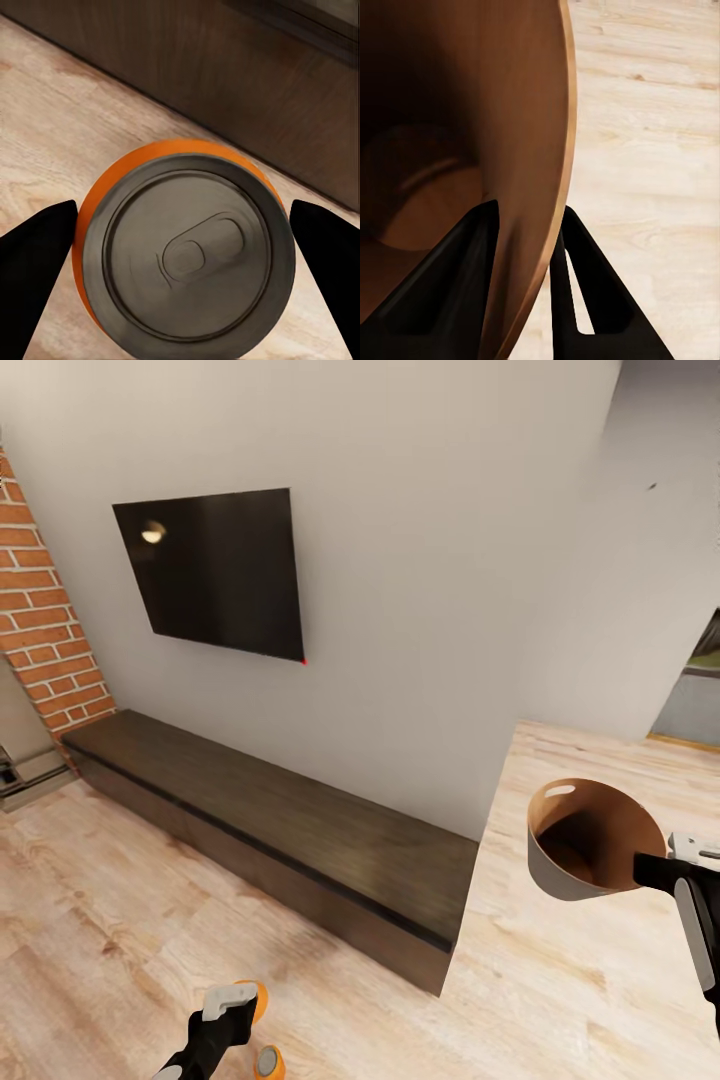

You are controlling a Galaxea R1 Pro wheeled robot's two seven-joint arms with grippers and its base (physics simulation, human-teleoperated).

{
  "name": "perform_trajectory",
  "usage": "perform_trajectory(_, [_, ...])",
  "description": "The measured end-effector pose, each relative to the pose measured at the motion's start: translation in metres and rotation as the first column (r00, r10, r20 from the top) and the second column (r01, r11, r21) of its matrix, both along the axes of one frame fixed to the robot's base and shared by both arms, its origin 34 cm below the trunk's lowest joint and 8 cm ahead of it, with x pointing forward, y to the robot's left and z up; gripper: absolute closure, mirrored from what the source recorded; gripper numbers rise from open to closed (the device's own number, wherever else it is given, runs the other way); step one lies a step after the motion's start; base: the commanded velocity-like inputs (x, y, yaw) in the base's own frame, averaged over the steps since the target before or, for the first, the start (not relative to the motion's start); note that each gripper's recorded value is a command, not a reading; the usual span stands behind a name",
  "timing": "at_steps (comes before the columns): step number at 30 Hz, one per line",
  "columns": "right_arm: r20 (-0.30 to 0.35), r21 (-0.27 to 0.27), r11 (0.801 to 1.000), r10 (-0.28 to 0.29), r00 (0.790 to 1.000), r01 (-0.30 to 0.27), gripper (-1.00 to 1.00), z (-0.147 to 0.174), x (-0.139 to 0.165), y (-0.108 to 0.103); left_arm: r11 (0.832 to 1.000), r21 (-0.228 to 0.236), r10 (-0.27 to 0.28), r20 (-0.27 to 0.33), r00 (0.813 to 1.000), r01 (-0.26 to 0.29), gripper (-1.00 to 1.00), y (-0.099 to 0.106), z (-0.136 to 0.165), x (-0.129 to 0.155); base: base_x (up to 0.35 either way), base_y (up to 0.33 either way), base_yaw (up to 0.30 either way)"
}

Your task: Put the three can of soda from the living room inside the tash can in the kitchen.

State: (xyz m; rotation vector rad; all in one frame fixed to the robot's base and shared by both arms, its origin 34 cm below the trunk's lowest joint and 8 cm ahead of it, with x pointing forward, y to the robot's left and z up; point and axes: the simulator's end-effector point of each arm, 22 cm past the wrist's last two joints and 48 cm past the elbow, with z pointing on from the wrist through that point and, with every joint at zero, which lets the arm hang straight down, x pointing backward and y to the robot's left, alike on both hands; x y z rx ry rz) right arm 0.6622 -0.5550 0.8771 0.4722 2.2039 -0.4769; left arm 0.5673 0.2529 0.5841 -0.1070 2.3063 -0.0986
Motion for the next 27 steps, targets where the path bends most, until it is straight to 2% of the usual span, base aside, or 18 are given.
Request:
perform_trajectory(9, [0.010,0.000,1.000,0.000,1.000,0.000,1.00,0.020,0.000,0.000,1.000,0.000,0.000,0.010,1.000,0.000,1.00,0.000,0.019,0.003,0.000,0.000,0.000])
perform_trajectory(17, [0.013,-0.001,1.000,0.000,1.000,0.000,1.00,0.022,-0.001,0.000,1.000,0.001,0.001,0.031,1.000,-0.001,1.00,0.001,0.026,0.009,0.000,0.000,0.000])
perform_trajectory(23, [0.010,-0.003,1.000,0.006,1.000,-0.006,1.00,0.021,0.000,0.003,1.000,0.008,0.006,0.113,0.994,-0.007,1.00,0.007,0.056,0.036,0.000,0.000,0.000])
perform_trajectory(25, [0.006,-0.006,1.000,0.020,1.000,-0.020,1.00,0.020,0.003,0.008,1.000,0.008,0.004,0.138,0.990,-0.005,1.00,0.008,0.065,0.043,0.000,0.000,0.000])
perform_trajectory(26, [-0.009,-0.023,0.999,0.038,0.999,-0.038,1.00,0.018,0.006,0.014,1.000,0.000,-0.009,0.154,0.988,0.009,1.00,0.005,0.072,0.048,0.000,0.000,0.000])
perform_trajectory(27, [-0.012,-0.014,0.999,0.051,0.999,-0.051,1.00,0.015,0.008,0.019,1.000,-0.006,-0.017,0.160,0.987,0.018,1.00,0.003,0.074,0.049,0.000,0.000,0.000])
